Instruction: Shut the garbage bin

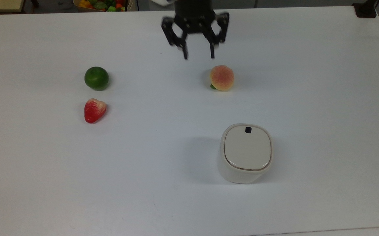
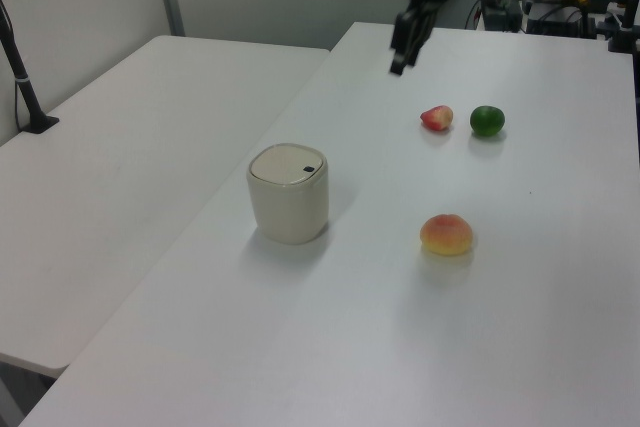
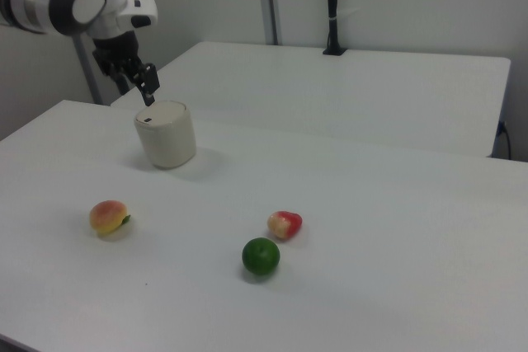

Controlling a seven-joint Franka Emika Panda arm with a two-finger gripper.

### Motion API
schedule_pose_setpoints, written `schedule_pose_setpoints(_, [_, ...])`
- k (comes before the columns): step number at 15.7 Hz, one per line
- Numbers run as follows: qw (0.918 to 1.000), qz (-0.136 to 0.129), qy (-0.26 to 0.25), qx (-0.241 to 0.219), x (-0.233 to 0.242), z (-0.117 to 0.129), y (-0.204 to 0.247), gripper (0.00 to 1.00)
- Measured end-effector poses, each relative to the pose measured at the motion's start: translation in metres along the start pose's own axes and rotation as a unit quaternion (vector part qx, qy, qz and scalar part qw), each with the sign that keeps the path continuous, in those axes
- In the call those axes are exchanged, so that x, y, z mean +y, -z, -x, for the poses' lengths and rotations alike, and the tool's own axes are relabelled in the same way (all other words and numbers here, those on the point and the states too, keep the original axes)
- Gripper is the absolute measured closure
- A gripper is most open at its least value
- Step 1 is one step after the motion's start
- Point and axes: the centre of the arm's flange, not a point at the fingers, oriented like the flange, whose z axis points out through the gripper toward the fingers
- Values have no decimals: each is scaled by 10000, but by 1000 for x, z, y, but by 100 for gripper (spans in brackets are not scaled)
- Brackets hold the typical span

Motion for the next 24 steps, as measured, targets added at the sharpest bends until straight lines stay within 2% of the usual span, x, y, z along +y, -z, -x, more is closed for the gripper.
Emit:
schedule_pose_setpoints(3, [9992,84,-220,-334,31,16,35,2])
schedule_pose_setpoints(4, [9984,114,-308,-457,43,22,46,0])
schedule_pose_setpoints(8, [9950,191,-541,-820,72,46,82,0])
schedule_pose_setpoints(11, [9943,217,-614,-840,80,54,97,0])
schedule_pose_setpoints(16, [9949,335,-442,-843,80,54,93,0])
schedule_pose_setpoints(21, [9985,369,-44,-401,78,37,83,0])
schedule_pose_setpoints(24, [9983,415,78,-412,80,33,74,0])
